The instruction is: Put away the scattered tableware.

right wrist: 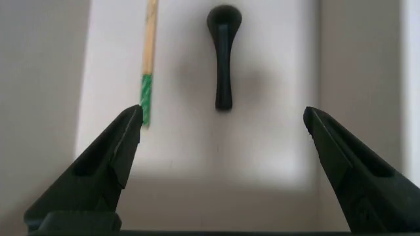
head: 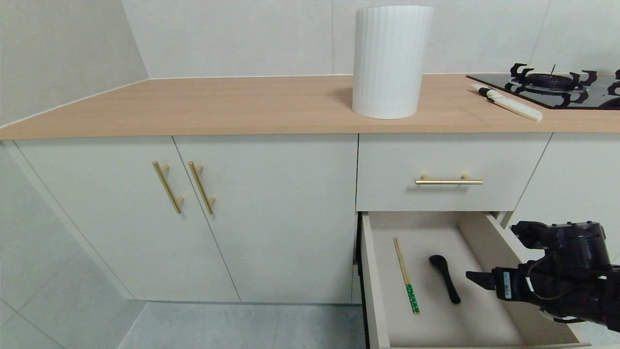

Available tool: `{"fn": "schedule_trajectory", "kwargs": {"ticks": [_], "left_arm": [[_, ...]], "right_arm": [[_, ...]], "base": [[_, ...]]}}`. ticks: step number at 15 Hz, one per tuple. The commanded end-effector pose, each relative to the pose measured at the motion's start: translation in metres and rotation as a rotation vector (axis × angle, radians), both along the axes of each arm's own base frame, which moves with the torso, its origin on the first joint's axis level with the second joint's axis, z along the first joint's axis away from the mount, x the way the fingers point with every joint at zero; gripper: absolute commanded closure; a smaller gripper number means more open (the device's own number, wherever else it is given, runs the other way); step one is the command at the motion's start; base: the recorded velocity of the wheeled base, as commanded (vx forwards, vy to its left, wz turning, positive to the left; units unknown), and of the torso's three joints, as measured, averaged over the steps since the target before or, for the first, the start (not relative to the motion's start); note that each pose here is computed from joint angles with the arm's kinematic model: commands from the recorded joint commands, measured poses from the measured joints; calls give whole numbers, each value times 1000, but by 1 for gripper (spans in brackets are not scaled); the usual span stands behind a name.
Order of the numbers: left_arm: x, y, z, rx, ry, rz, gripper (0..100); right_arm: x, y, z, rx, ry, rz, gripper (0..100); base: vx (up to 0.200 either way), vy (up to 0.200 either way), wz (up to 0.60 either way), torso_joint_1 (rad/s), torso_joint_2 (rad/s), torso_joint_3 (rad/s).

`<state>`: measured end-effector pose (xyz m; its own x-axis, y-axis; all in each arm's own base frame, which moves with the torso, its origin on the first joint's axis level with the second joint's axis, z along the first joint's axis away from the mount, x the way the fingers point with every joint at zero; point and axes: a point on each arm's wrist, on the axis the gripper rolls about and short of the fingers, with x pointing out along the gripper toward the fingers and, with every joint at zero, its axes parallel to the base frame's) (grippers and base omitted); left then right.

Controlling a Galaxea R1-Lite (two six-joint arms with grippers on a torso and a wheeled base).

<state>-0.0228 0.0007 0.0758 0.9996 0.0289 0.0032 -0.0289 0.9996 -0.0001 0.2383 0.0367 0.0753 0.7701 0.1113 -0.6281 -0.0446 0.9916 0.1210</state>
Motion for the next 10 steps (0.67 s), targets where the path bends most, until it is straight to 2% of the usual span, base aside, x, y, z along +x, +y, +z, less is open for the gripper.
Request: {"fn": "schedule_trajectory", "kwargs": {"ticks": [1,5,10], "left_arm": [[0,0,0,0,0,0,0],[0,0,0,3,2,0,0],[0,0,0,-3,2,0,0]], "right_arm": [[-28,0,38,8,-85,31,0],[-54,5,74,3,-65,82,0],[-68,13,80,12,-33,163,0]], "base": [[0,0,0,0,0,0],[0,0,0,0,0,0],[0,0,0,0,0,0]]}}
